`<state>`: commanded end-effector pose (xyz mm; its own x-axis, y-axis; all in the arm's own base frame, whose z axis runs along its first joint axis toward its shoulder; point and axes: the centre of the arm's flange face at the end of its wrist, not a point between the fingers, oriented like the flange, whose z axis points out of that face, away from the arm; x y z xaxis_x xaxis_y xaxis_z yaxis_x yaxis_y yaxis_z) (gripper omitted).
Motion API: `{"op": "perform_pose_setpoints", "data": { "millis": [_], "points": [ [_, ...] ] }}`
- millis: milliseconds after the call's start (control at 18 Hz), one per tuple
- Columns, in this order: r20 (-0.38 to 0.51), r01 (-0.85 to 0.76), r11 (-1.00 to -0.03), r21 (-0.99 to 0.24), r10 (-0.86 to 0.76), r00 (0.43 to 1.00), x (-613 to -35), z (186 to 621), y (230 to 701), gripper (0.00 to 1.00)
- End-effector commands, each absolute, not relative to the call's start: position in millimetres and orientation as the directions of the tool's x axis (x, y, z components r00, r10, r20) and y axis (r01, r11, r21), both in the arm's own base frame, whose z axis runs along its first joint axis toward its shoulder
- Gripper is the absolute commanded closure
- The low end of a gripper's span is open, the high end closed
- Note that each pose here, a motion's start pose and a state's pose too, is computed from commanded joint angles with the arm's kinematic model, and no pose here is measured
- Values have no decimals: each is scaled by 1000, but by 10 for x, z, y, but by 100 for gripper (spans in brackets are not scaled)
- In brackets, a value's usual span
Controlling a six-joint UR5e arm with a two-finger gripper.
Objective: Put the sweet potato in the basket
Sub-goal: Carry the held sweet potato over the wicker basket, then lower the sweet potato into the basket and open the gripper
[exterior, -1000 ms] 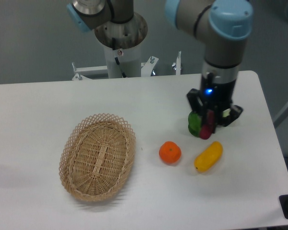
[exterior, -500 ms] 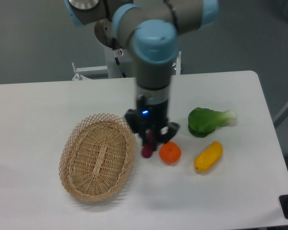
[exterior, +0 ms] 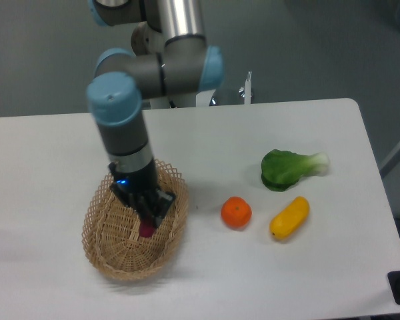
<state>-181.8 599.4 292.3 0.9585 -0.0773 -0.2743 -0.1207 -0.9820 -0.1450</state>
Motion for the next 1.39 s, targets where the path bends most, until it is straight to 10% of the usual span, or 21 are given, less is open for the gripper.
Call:
{"op": "perform_pose_setpoints", "data": {
  "millis": [1056, 1167, 1278, 1389],
  "points": [
    [-199, -330, -944, 2, -324, 925, -1421, 2222, 5873, 76],
    [-204, -328, -945, -2, -321, 925, -1429, 2243, 5887, 56],
    [-216, -329, -944, -7, -320, 923, -1447, 2286, 5915, 0],
    [-218, -323, -946, -20, -311, 925, -1442, 2349, 5918, 0]
  ]
}}
